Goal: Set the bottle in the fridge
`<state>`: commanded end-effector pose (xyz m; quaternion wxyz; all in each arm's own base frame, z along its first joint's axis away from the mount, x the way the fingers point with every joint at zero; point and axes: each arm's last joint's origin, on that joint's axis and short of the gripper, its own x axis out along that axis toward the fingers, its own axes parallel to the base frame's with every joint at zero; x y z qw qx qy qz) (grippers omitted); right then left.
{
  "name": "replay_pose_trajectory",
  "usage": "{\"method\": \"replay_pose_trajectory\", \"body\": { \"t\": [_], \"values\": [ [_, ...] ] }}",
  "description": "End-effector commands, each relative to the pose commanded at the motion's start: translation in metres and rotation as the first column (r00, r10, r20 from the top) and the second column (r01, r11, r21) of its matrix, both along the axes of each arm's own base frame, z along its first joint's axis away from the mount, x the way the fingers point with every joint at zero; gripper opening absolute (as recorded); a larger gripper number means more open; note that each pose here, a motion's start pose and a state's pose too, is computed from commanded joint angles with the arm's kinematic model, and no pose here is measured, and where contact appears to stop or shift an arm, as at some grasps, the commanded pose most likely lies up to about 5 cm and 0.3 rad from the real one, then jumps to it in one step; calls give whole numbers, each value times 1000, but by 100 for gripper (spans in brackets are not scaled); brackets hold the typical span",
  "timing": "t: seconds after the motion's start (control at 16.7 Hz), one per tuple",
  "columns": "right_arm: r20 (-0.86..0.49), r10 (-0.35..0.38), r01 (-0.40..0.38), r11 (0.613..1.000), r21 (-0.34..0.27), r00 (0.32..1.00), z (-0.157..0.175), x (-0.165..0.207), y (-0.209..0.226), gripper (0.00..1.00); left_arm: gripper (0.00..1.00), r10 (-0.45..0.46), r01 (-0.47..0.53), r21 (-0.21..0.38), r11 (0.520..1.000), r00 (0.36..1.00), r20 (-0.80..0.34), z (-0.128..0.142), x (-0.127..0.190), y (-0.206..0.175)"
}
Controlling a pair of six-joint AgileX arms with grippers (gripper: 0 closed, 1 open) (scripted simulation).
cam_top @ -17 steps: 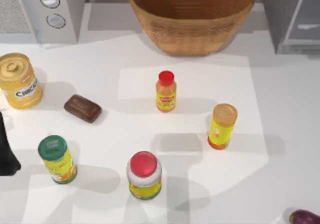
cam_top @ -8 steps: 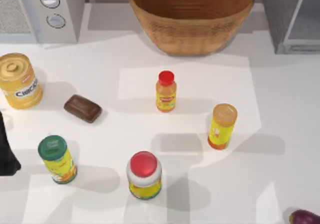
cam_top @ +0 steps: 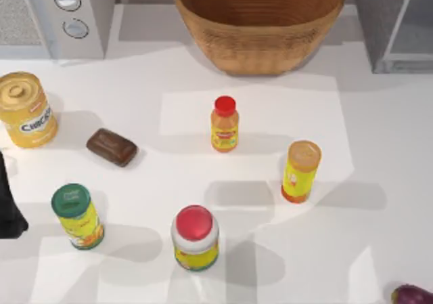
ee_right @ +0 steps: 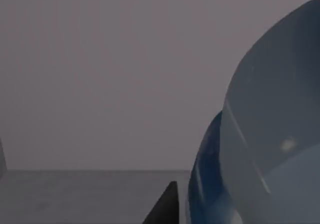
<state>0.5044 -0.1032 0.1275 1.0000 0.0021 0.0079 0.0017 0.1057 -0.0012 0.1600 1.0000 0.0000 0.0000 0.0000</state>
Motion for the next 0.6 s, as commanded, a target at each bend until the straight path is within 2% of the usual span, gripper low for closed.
{"method": "replay_pose_trajectory", "body": {
  "t": [0.6],
  "values": [
    [0, 0, 0, 1000, 0, 1000, 0, 0, 0, 98, 100, 0, 0, 0, 1000, 1000, 0, 0, 0, 0]
  ]
}}
